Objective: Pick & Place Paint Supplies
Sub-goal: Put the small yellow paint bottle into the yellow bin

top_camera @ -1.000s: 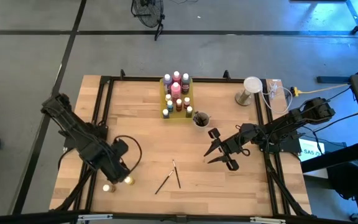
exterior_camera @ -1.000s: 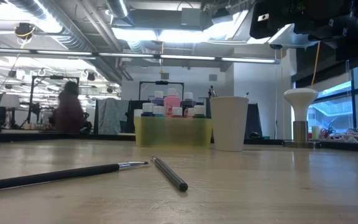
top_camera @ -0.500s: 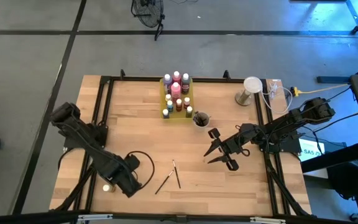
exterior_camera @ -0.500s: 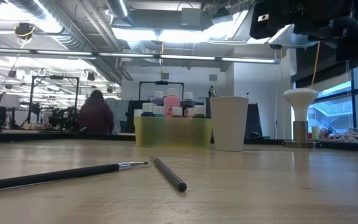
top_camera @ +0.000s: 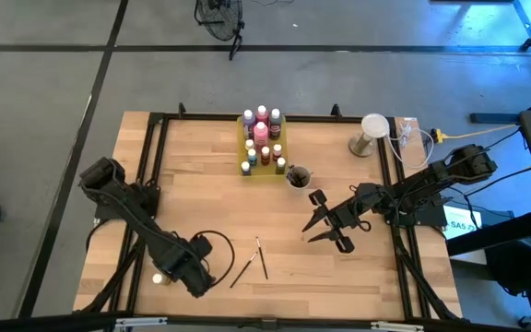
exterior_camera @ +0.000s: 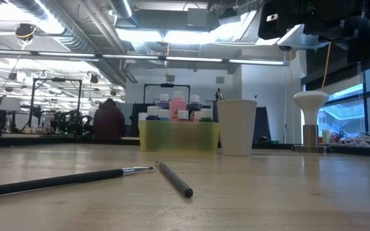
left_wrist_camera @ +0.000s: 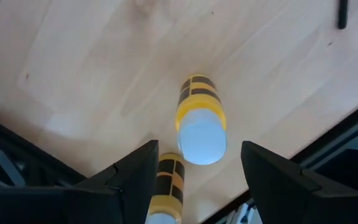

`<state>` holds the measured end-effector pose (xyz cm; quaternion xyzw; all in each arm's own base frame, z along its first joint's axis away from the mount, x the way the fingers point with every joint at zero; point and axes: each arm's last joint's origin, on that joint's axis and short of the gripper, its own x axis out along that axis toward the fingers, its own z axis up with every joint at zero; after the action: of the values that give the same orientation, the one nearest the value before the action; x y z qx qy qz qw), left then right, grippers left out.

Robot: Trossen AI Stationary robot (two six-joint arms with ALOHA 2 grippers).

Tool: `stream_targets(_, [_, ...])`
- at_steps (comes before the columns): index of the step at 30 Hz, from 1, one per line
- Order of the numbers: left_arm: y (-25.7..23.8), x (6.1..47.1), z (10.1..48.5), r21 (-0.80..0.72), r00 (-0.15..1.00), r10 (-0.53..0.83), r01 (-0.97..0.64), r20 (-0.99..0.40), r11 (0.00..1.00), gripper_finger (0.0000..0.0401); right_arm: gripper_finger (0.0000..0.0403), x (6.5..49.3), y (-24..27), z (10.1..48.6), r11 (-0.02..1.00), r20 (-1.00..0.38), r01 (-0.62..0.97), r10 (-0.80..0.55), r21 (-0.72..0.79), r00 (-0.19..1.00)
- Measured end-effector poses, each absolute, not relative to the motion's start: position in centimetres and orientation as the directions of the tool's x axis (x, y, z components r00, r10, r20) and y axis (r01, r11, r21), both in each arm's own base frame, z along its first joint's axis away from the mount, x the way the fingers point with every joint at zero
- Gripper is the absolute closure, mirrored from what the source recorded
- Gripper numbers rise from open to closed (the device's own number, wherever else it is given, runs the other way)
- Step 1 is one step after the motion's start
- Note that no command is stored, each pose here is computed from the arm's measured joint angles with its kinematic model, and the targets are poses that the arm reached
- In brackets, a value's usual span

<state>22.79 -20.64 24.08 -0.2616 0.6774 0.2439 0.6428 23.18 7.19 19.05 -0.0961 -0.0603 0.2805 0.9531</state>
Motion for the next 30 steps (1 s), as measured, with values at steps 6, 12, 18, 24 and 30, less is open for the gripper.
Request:
stream_targets(6, [-20.8, 22.8, 23.9, -0.001, -0.054, -0.050, -0.666, -0.997, 0.746, 0.0175, 0.0259, 23.2, 7.2, 19.0, 0.824, 0.061, -0.524, 0.547, -0.217, 0.835])
stream_targets(12, [-20.8, 23.1, 23.9, -0.025, -0.001, -0.034, -0.651, -0.999, 0.758, 0.0175, 0.0259, 23.2, 7.2, 19.0, 0.824, 0.061, -0.523, 0.546, -0.217, 0.835])
stream_targets(18, [-20.8, 23.1, 23.9, -0.025, 0.003, -0.030, -0.654, -1.000, 0.756, 0.0175, 0.0259, 23.2, 7.2, 19.0, 0.824, 0.061, -0.523, 0.546, -0.217, 0.835])
stream_targets(24, [-20.7, 22.9, 22.9, -0.013, -0.028, -0.044, -0.673, -0.999, 0.740, 0.0175, 0.0259, 23.2, 7.2, 19.0, 0.824, 0.061, -0.523, 0.546, -0.217, 0.835])
stream_targets(30, [-20.7, 22.9, 22.1, -0.030, -0.009, -0.048, -0.667, -0.999, 0.744, 0.0175, 0.0258, 23.2, 7.2, 19.0, 0.825, 0.061, -0.524, 0.546, -0.213, 0.835])
